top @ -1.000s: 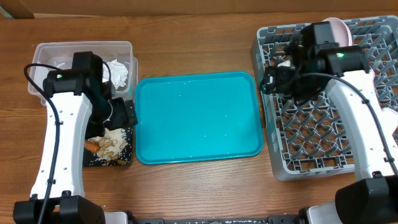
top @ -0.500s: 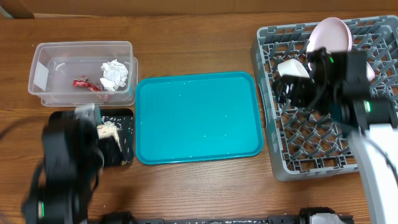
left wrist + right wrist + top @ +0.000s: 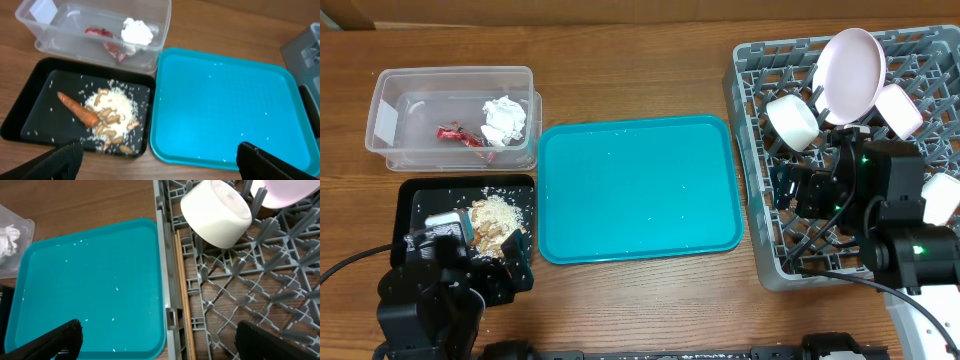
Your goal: Sort waste into correct bins and load items into the dishwasher
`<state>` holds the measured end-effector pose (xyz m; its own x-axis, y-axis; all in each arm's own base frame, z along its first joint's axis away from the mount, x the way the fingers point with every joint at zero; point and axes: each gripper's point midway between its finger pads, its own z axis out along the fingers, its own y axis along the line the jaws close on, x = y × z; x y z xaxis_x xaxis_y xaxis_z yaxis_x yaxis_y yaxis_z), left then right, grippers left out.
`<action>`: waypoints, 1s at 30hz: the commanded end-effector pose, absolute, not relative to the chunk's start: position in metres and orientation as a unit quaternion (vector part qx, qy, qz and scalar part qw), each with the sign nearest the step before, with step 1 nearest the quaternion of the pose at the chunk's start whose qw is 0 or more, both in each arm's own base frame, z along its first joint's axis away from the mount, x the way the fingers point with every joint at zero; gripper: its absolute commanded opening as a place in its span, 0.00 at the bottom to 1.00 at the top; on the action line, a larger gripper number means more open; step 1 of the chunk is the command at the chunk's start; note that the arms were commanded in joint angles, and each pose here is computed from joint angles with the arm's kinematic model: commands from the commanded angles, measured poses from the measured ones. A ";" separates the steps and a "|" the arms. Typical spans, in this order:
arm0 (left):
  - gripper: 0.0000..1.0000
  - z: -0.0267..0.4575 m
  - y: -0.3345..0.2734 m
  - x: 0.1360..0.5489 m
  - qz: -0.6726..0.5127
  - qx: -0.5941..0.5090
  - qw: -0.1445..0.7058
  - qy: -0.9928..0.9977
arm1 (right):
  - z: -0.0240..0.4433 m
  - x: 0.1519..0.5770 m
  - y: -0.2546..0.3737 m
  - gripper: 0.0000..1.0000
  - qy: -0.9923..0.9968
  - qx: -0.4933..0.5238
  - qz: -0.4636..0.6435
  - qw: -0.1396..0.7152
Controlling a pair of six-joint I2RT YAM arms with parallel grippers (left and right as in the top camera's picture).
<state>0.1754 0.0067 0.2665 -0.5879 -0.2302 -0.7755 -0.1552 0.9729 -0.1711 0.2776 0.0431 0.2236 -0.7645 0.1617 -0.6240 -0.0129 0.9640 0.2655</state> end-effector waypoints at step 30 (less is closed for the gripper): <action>1.00 0.248 0.009 0.161 -0.035 -0.119 0.403 0.907 | 0.289 0.269 0.019 1.00 0.836 0.051 0.085 0.540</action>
